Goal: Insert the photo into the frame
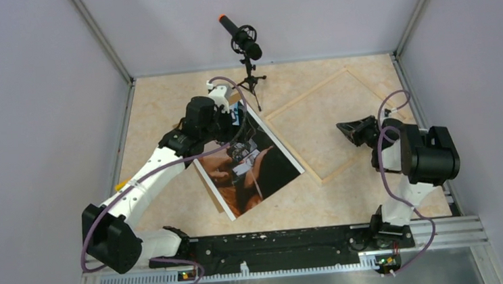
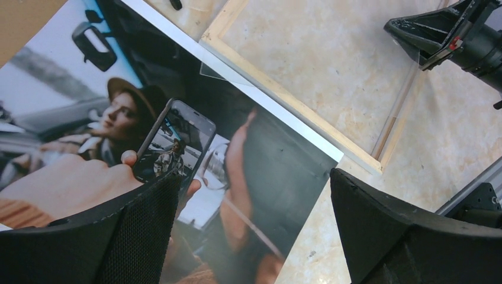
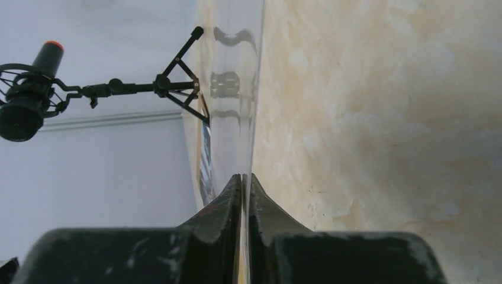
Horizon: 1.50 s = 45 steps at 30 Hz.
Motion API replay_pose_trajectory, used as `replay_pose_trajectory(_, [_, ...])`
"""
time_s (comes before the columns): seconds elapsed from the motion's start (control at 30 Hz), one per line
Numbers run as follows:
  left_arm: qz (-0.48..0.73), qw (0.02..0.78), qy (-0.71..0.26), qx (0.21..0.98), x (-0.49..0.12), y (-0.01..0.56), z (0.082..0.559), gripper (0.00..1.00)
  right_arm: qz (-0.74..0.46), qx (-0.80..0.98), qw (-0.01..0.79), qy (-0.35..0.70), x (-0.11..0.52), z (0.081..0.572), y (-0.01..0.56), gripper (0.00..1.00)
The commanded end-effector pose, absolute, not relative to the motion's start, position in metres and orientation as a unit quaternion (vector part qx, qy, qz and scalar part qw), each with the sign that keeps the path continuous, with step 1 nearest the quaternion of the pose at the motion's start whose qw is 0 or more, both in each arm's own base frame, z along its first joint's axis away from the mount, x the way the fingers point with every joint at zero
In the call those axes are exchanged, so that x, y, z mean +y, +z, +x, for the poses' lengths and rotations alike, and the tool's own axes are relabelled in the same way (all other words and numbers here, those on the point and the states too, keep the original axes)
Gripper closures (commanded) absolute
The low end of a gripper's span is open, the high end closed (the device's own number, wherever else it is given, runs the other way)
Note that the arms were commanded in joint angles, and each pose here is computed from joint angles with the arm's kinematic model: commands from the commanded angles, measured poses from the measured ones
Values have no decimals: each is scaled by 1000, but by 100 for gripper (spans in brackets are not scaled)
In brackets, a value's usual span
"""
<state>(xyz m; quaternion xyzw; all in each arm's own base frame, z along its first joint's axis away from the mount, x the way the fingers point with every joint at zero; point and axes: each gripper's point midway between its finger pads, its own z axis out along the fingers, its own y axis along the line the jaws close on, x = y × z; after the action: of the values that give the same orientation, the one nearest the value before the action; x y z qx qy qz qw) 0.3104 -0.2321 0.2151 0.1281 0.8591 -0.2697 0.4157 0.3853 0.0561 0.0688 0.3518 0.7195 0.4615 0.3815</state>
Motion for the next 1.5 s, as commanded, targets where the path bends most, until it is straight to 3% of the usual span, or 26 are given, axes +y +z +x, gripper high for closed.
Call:
replay_pose_trajectory(0.0, [129, 427, -281, 850, -235, 217, 318, 1, 338, 669, 428, 506, 51, 394, 98, 100])
replay_pose_trajectory(0.97, [135, 420, -313, 841, -244, 223, 310, 2, 467, 644, 479, 371, 8, 354, 69, 100])
replay_pose_trajectory(1.47, [130, 426, -313, 839, -239, 227, 312, 1, 501, 600, 521, 342, 10, 353, 81, 100])
